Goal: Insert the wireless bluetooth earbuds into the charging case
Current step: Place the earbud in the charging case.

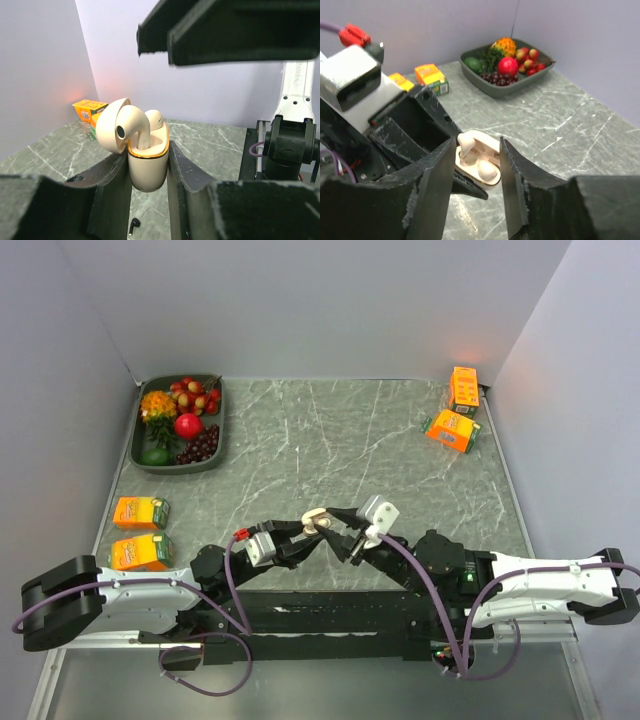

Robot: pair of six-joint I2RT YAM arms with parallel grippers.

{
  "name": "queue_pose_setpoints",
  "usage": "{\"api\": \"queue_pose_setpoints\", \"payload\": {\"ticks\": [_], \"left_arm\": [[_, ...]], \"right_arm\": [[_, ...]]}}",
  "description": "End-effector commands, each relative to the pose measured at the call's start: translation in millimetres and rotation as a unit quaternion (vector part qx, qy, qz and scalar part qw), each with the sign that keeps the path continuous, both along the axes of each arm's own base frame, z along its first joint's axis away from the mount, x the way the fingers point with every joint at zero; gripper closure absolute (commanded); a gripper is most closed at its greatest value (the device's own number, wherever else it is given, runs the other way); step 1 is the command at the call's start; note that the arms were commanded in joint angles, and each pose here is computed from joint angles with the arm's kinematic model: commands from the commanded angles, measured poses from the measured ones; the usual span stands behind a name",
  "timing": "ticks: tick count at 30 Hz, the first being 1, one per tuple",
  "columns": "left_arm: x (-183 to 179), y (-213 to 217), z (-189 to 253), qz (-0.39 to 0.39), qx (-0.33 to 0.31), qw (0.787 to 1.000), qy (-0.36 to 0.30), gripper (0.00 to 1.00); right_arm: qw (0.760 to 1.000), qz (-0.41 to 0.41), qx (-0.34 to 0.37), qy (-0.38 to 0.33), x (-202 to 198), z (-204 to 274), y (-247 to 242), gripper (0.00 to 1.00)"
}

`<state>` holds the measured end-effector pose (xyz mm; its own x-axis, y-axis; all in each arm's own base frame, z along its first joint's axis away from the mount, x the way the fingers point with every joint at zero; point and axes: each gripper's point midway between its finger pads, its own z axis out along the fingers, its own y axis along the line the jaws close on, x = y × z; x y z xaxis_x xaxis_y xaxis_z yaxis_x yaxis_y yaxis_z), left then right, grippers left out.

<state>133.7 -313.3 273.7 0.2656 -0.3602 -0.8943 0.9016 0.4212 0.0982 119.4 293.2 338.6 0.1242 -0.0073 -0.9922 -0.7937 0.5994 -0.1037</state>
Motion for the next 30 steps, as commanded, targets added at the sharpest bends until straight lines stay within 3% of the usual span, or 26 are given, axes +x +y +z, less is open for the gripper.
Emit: {"api": "queue_pose_setpoints", "payload": {"ticks": [1, 4, 8, 30], "left_arm": [[-9, 16, 48, -0.007, -0.092, 0.995, -0.031, 0.99], [-9, 15, 48, -0.009, -0.091, 0.995, -0.028, 0.99], [-9, 16, 48, -0.008, -0.093, 0.995, -0.027, 0.99], [-11, 16, 51, -0.009, -0.093, 0.995, -0.031, 0.99]], "right_arm": [[1.000, -0.001, 0.029, -0.002, -1, 30, -3, 0.60], [1.000, -0.008, 0.013, -0.005, 1, 29, 2, 0.72], [1.000, -0.012, -0.006, -0.004, 3, 24, 11, 0.78], [0.997, -0.012, -0.070, 0.029, 10, -5, 27, 0.78]]}}
